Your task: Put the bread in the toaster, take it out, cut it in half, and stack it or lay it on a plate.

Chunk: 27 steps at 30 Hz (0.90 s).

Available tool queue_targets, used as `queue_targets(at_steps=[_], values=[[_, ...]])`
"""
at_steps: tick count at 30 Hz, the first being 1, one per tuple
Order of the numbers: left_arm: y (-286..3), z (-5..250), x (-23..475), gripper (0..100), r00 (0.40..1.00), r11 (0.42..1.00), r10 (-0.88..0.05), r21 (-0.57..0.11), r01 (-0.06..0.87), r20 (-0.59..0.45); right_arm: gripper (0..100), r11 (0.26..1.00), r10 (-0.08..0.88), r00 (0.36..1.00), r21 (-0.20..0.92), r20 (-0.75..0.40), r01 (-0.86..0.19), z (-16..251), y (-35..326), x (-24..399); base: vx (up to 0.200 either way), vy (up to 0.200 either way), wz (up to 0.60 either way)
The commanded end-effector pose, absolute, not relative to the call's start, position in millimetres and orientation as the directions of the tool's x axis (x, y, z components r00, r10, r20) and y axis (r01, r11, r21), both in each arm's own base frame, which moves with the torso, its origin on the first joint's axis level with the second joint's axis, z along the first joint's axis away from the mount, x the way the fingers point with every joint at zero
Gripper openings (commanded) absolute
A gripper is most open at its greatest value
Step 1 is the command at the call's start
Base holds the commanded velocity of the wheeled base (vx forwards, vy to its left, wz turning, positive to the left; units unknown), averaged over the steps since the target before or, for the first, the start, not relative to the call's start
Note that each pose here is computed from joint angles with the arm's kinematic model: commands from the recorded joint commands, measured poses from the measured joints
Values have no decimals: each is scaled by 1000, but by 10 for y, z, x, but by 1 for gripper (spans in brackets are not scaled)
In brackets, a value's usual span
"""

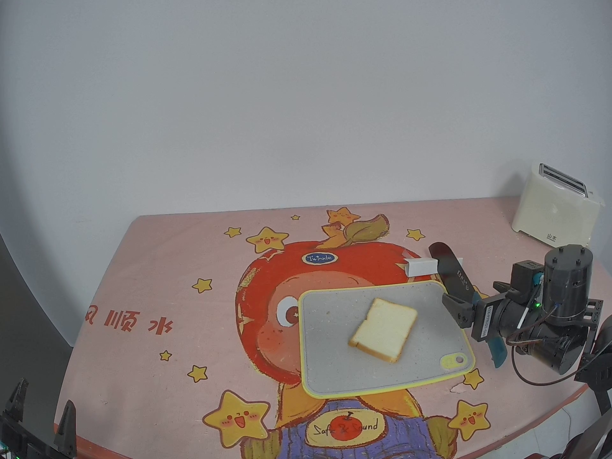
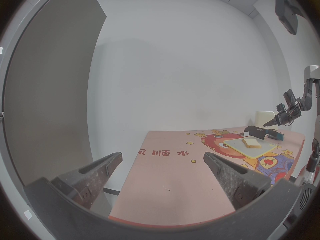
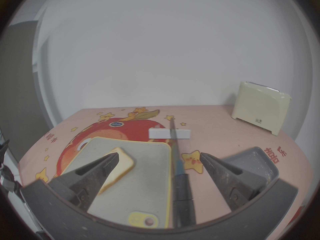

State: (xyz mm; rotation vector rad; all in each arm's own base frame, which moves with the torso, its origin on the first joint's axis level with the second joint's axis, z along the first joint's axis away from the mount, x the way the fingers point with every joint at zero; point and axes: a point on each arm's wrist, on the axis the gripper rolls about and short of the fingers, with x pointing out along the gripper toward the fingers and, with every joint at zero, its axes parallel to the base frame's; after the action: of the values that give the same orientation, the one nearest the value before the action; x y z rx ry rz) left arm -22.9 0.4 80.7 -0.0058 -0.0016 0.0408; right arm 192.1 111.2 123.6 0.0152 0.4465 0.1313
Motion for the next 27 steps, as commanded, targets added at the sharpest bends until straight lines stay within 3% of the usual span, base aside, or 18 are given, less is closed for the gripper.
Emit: queue_targets(at_steps=[1, 8, 11, 27], values=[[4, 757, -221, 100, 999, 999, 41, -6, -41, -9, 100, 995, 104, 894, 40, -436, -96, 1220, 1047, 1934, 0, 0, 0], [3, 757, -221, 100, 999, 999, 40, -4, -40, -9, 100, 997, 77, 875, 14, -477, -80, 1110, 957, 1880, 0, 0, 0], [4, 757, -221, 100, 999, 999, 41, -6, -41, -9, 100, 996, 81, 870, 10, -486, -87, 1085, 969, 1874, 0, -200, 0], [4, 757, -221, 100, 999, 999, 41, -6, -41, -9, 100, 994, 95, 845, 1, -526, -111, 961, 1038, 1880, 0, 0, 0]])
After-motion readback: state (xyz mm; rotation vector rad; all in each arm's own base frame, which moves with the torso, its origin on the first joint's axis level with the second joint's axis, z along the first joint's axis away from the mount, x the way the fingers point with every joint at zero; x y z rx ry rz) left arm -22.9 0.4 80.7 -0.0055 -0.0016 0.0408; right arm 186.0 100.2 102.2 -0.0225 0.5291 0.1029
